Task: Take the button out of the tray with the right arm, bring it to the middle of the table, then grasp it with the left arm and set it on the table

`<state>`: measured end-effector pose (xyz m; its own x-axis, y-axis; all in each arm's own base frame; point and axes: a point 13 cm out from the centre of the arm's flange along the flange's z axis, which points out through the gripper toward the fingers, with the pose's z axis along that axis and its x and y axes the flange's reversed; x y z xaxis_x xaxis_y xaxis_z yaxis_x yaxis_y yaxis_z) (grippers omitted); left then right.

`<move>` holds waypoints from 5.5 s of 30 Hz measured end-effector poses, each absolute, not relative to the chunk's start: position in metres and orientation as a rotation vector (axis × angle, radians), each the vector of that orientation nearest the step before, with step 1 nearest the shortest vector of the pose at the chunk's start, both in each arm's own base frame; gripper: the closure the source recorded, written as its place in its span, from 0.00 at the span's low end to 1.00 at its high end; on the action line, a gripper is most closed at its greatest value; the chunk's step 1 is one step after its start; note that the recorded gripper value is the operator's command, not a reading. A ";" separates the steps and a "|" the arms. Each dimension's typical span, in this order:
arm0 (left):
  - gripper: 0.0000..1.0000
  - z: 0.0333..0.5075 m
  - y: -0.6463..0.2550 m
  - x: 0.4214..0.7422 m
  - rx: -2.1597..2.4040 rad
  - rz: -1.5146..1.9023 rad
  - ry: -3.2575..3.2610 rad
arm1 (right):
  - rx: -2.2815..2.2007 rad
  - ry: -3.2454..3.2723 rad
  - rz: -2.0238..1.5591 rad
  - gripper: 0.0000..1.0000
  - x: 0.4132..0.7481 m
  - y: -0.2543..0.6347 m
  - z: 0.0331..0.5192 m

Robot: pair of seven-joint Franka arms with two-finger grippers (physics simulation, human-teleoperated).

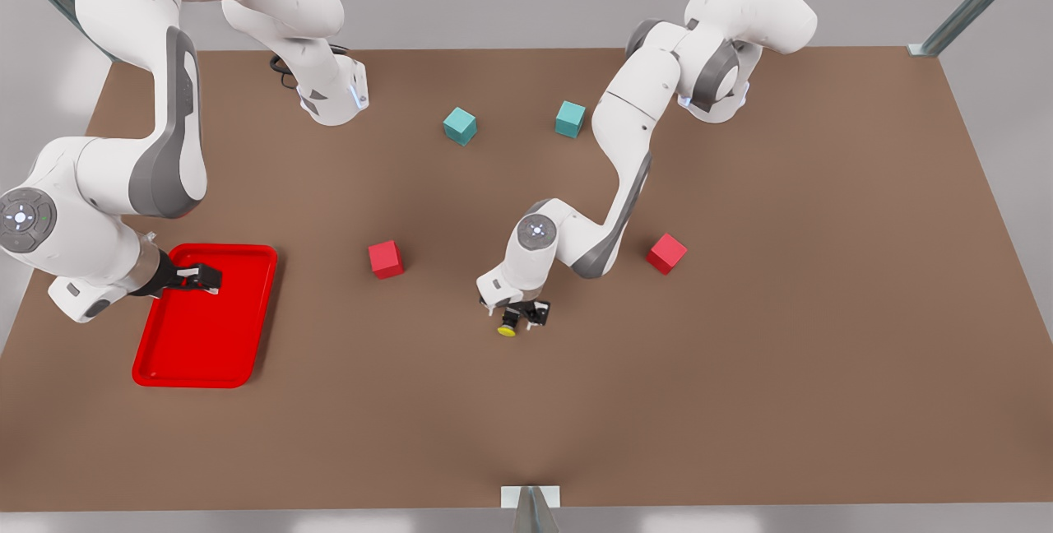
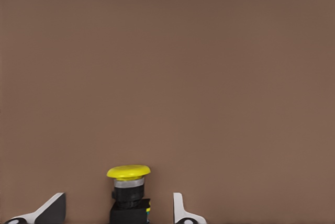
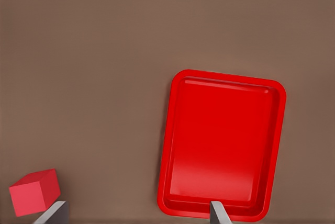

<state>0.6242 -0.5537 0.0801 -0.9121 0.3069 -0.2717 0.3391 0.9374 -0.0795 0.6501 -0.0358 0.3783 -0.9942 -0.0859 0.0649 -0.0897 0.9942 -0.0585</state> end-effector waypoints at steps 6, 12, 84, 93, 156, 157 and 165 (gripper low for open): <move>0.00 0.088 -0.553 0.609 0.485 -0.154 2.896 | 0.136 -3.072 0.095 0.00 0.651 -0.037 0.376; 0.00 0.083 -0.557 0.586 0.474 -0.118 2.984 | 0.141 -3.078 0.094 0.00 0.653 -0.035 0.373; 0.51 0.161 -0.423 0.761 -0.277 -0.025 2.529 | 0.144 -2.966 0.012 0.00 0.643 0.006 0.337; 0.51 0.092 -0.423 0.739 -0.309 0.177 2.288 | 0.138 -2.967 0.013 0.00 0.644 0.006 0.334; 0.39 0.039 -0.433 0.723 -0.426 0.020 2.037 | 0.014 -3.017 0.003 0.00 0.648 0.006 0.360; 0.21 0.039 -0.433 0.723 -0.425 0.021 2.037 | 0.009 -3.015 0.004 0.00 0.647 0.005 0.359; 0.00 0.041 -0.434 0.722 -0.425 0.019 2.034 | -0.013 -3.008 0.005 0.00 0.645 0.005 0.361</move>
